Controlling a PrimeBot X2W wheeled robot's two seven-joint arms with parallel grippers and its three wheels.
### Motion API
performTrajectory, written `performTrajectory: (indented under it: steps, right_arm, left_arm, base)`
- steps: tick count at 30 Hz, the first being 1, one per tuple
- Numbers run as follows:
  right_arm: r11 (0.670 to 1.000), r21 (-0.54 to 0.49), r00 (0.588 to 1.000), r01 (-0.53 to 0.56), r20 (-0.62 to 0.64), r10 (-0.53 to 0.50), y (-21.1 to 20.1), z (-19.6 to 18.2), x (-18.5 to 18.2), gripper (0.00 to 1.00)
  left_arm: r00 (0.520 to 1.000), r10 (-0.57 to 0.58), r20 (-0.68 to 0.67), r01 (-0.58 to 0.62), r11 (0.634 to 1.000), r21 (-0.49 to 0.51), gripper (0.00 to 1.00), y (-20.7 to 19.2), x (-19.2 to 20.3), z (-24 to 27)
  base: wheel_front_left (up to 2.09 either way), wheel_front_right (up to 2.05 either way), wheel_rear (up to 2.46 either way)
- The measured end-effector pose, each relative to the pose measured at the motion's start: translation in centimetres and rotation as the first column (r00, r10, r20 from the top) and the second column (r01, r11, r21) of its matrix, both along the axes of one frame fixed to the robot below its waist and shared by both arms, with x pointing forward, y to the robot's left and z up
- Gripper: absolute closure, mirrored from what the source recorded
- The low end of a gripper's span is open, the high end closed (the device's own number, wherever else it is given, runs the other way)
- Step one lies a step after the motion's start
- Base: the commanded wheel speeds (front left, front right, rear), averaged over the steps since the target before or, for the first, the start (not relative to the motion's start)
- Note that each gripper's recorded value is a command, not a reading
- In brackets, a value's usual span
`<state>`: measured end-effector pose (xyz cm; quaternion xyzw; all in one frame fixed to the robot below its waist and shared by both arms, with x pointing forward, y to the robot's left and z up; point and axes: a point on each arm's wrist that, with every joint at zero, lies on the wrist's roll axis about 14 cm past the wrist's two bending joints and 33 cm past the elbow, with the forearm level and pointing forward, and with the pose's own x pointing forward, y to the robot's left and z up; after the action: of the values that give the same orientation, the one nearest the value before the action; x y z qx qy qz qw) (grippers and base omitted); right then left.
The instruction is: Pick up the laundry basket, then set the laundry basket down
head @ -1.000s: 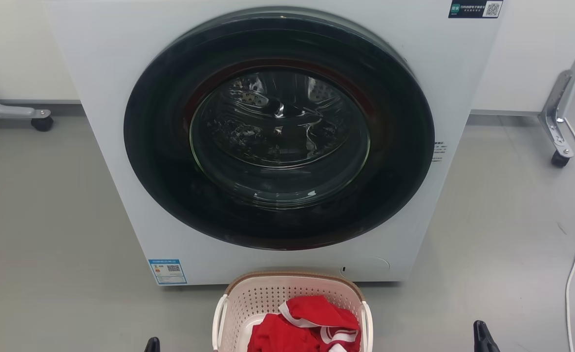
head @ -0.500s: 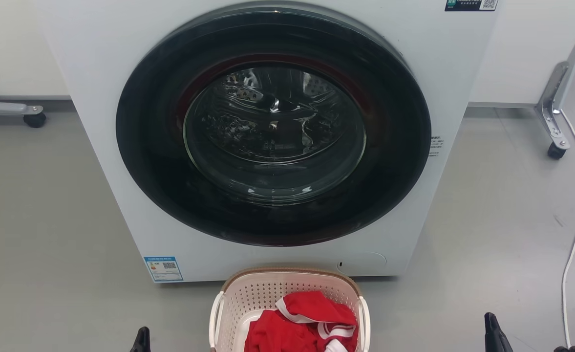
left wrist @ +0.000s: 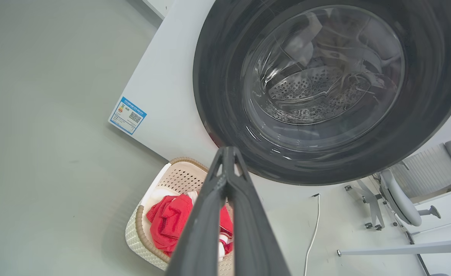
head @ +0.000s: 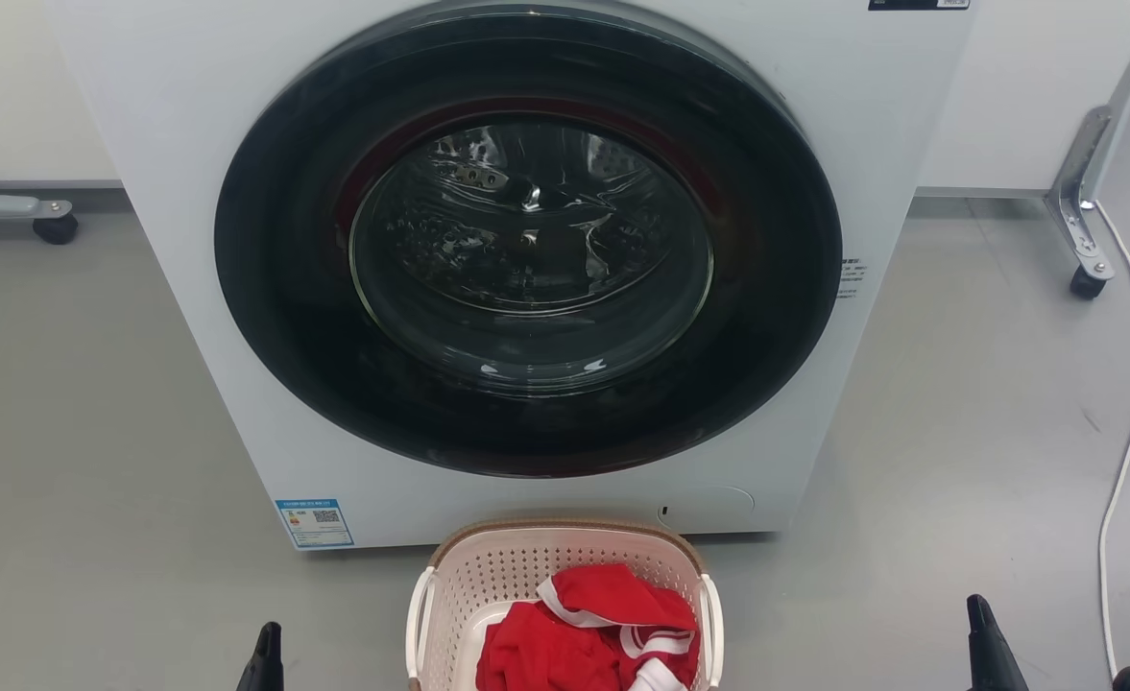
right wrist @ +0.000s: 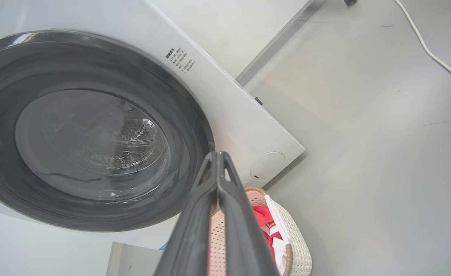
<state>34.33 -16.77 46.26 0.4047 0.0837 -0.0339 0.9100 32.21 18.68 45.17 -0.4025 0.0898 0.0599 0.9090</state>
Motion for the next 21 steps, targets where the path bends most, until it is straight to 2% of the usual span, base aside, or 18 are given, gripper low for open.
performTrajectory:
  steps: [10, 21]
  right_arm:
    - [0.989, 0.144, 1.000, 0.029, -0.015, -0.027, -0.7, -0.2, 0.6, 1.00]
    - [0.951, 0.303, 0.998, 0.057, -0.008, -0.057, -1.5, 0.2, 1.5, 1.00]
  left_arm:
    - [1.000, 0.014, 0.007, -0.013, 0.990, -0.142, 1.00, 0.1, 1.1, 0.3]
    - [0.999, 0.031, 0.017, -0.025, 0.956, -0.293, 1.00, 0.2, 2.3, 0.6]
  base:
    - [0.00, 0.00, 0.00]
    - [0.00, 0.00, 0.00]
